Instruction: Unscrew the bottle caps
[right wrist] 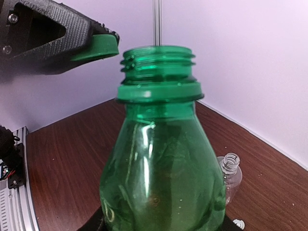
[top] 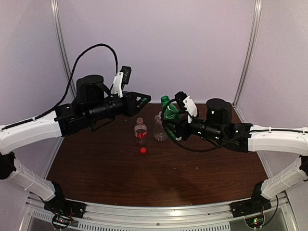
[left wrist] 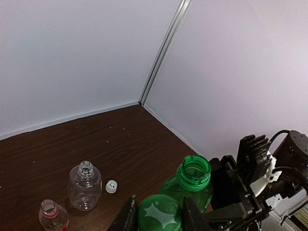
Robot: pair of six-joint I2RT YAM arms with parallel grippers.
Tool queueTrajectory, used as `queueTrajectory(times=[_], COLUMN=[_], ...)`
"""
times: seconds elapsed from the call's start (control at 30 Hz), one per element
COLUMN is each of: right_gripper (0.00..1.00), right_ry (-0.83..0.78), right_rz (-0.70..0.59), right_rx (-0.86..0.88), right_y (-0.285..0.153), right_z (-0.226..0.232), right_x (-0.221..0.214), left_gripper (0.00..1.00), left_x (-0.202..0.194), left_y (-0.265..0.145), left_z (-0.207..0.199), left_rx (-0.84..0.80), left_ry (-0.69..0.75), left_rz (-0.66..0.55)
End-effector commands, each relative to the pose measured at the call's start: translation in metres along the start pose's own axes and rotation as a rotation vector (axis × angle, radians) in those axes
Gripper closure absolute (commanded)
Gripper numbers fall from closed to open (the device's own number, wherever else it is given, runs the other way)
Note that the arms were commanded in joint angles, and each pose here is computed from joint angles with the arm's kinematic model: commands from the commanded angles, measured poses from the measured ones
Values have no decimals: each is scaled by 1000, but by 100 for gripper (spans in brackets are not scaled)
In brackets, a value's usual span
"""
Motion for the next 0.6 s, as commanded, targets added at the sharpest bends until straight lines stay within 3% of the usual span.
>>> queueTrajectory(times=[0.0, 0.23, 0.57], right_gripper=[62, 62, 62], right_ry=[-4, 23, 70], right_rz=[-8, -41, -50], right_rx=[35, 12, -12], right_y=[-11, -23, -30], right_z=[1, -14, -29], right_x=[3, 13, 15], left_gripper=[77, 77, 77], left_x=[7, -24, -116], left_y=[-19, -34, -38], left_z=[8, 22, 50], left_rx=[63, 122, 215], left_ry=[111, 180, 170], left_rz=[-36, 27, 211])
Point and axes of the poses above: each gripper's point midway between its finger pads, its own y axis out along the fingers, its own z axis along the line the jaws close on, x = y × z, the point moved 2 cm from there along -y, back along the fingers, and after that the axes turned 14 degrees about y, right-handed, at the moved point
